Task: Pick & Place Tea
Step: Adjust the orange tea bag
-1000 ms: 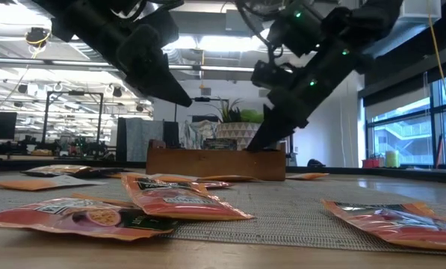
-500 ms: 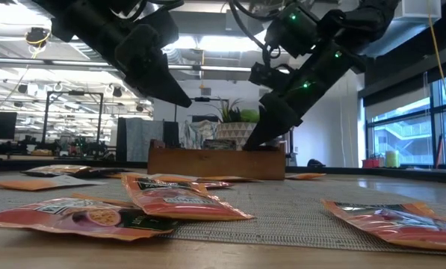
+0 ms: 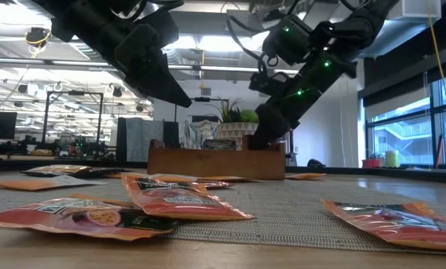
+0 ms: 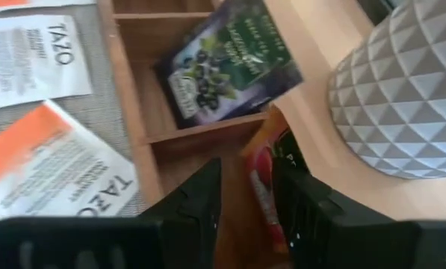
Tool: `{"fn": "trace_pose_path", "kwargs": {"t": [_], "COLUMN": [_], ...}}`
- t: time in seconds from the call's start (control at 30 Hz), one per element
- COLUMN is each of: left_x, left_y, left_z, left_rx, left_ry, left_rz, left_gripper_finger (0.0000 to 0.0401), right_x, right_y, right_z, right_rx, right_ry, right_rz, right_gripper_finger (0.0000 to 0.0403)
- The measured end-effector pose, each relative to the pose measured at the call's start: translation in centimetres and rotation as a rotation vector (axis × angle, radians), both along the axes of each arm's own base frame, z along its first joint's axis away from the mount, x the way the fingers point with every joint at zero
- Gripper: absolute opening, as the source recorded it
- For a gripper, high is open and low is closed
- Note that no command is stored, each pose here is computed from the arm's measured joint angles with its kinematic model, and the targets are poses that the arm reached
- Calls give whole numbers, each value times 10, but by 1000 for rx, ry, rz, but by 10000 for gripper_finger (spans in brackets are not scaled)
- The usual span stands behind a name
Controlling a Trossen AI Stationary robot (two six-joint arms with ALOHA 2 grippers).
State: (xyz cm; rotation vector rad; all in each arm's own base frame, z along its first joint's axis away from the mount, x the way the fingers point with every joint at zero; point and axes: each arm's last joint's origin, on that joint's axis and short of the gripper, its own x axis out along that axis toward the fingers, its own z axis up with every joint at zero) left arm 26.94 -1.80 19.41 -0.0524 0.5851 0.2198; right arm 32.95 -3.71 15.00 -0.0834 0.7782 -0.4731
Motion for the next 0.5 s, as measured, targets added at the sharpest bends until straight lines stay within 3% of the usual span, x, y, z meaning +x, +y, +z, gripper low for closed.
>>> {"fn": "trace_pose_path", "kwargs": {"t": [0.5], "left_x": [0], "left_y": [0], "left_z": [0], "left_rx": [0], "left_ry": [0], "left_rz": [1], "left_gripper_finger": [6], "right_x": [-1], "right_y": [-21], "right_z": [2], "right_rx": [-22], "right_ry": [-9], "right_rz": [-42], "right_gripper_finger": [122]}}
